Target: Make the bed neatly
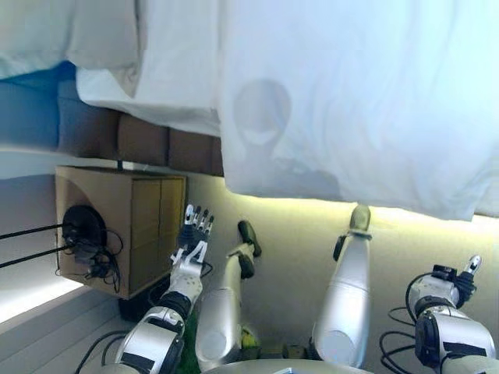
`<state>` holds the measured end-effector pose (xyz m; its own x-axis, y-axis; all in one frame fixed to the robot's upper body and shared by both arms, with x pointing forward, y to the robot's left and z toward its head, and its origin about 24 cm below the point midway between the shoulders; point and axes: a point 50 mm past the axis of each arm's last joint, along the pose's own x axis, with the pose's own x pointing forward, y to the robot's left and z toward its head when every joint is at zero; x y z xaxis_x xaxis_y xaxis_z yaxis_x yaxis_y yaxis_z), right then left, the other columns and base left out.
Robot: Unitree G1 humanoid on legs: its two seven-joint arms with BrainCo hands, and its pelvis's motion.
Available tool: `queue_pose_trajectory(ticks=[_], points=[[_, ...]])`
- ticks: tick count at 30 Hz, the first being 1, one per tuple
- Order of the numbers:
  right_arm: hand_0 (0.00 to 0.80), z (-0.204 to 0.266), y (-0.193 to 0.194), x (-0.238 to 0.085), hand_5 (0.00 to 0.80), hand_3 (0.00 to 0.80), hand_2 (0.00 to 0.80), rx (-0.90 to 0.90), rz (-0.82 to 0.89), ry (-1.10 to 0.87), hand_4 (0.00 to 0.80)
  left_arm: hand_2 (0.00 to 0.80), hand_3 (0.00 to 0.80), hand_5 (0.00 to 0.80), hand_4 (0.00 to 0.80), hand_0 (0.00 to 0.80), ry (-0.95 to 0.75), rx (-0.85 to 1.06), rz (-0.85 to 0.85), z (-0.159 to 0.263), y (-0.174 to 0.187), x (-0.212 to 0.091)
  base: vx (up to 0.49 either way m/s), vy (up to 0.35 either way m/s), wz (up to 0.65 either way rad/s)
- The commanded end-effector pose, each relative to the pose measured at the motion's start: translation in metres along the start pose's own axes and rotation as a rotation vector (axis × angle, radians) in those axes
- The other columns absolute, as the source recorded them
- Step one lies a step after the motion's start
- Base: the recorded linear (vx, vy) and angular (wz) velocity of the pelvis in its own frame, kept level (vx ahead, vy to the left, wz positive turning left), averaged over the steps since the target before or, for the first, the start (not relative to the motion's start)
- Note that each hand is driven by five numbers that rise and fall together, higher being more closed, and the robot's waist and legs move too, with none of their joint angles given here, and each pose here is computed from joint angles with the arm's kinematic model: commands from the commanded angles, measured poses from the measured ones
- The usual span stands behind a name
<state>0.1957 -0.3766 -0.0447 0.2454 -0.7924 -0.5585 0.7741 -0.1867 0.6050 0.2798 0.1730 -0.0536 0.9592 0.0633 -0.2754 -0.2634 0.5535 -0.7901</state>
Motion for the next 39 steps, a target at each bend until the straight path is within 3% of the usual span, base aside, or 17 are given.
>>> queue_pose_trajectory(ticks=[1,11,15,21,26,29,39], points=[[0.000,0.024,-0.005,0.005,0.000,0.000,0.000,-0.036,0.081,-0.112,0.000,0.000,0.000,0.000,0.000,0.000,-0.069,0.150,0.041,0.032,0.024,-0.007,0.122,-0.192,0.16],[0.000,0.016,0.010,-0.014,0.000,0.000,0.000,-0.233,0.363,-0.209,0.000,0.000,0.000,0.000,0.000,0.000,-0.037,0.276,-0.070,0.059,0.026,-0.022,0.118,-0.199,0.19],[0.000,0.004,-0.002,-0.020,0.000,0.000,0.000,-0.343,0.441,-0.150,0.000,0.000,0.000,0.000,0.000,0.000,-0.028,0.446,-0.101,0.074,0.027,-0.028,0.166,-0.267,0.20],[0.000,-0.007,-0.028,-0.024,0.000,0.000,0.000,-0.581,0.570,0.036,0.000,0.000,0.000,0.000,0.000,0.000,-0.002,0.543,-0.185,0.091,0.013,-0.033,0.038,-0.139,0.21],[0.000,-0.028,-0.068,-0.062,0.000,0.000,0.000,-0.564,0.752,0.282,0.000,0.000,0.000,0.000,0.000,0.000,-0.015,0.556,-0.155,0.081,0.022,-0.050,-0.047,-0.068,0.02],[0.000,-0.034,-0.078,-0.071,0.000,0.000,0.000,-0.514,0.777,0.340,0.000,0.000,0.000,0.000,0.000,0.000,0.025,0.605,-0.123,0.071,0.029,-0.054,0.040,-0.033,-0.04],[0.000,-0.075,-0.062,-0.102,0.000,0.000,0.000,-0.610,0.864,0.432,0.000,0.000,0.000,0.000,0.000,0.000,0.123,0.635,-0.165,0.050,0.019,-0.050,0.044,0.012,0.01]])
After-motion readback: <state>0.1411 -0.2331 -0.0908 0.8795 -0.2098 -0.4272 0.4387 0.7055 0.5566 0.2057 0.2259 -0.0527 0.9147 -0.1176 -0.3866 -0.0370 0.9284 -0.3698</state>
